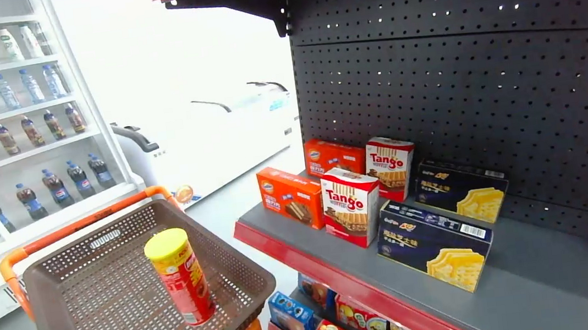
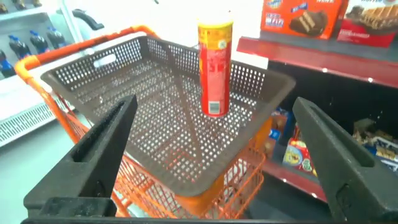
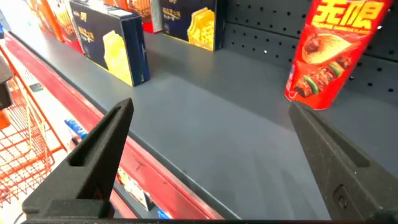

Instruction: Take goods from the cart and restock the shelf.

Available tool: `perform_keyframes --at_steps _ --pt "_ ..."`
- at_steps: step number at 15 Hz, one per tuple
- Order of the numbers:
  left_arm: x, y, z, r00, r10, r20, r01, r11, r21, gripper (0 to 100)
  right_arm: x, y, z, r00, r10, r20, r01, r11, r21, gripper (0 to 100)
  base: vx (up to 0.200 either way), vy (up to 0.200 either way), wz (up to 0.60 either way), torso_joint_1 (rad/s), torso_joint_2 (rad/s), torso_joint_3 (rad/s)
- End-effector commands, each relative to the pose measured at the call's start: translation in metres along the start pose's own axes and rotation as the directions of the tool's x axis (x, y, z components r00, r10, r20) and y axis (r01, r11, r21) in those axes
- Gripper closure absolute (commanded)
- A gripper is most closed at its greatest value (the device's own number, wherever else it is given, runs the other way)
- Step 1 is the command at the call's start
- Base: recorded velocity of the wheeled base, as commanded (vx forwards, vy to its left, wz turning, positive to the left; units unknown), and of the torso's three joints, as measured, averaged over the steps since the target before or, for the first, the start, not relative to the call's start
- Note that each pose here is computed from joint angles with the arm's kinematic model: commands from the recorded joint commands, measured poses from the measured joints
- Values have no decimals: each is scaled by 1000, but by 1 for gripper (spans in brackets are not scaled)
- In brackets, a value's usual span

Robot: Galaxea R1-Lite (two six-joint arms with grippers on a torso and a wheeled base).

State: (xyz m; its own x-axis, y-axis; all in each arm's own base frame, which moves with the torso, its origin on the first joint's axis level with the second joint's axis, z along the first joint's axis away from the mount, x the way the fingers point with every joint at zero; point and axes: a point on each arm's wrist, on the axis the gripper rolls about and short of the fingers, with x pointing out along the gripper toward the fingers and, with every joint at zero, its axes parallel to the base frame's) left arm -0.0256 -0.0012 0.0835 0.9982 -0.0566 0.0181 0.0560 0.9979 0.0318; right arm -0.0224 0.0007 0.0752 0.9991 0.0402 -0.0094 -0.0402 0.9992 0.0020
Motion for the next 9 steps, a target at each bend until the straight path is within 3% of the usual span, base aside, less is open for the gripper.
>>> perform_keyframes --at_steps 1,3,5,6,7,8,9 --pt "-9 0 15 1000 -7 -19 7 1000 0 0 0 0 0 1000 0 0 0 1000 0 0 0 0 0 0 0 0" --pt "-17 0 36 995 -25 -92 25 1000 1 0 0 0 0 1000 0 2 0 1000 0 0 0 0 0 0 0 0" --pt "-3 2 67 987 -6 -160 13 999 45 0 0 0 0 1000 0 2 0 1000 0 0 0 0 0 0 0 0" --pt "17 4 89 972 10 -234 5 998 60 0 0 0 0 1000 0 0 0 1000 0 0 0 0 0 0 0 0" --pt "29 5 98 962 14 -274 5 998 67 0 0 0 0 1000 0 2 0 1000 0 0 0 0 0 0 0 0" --pt "53 7 105 948 6 -318 29 994 106 0 0 0 0 1000 0 0 0 1000 0 0 0 0 0 0 0 0" --pt "67 8 105 940 44 -338 2 991 135 0 0 0 0 1000 0 0 0 1000 0 0 0 0 0 0 0 0"
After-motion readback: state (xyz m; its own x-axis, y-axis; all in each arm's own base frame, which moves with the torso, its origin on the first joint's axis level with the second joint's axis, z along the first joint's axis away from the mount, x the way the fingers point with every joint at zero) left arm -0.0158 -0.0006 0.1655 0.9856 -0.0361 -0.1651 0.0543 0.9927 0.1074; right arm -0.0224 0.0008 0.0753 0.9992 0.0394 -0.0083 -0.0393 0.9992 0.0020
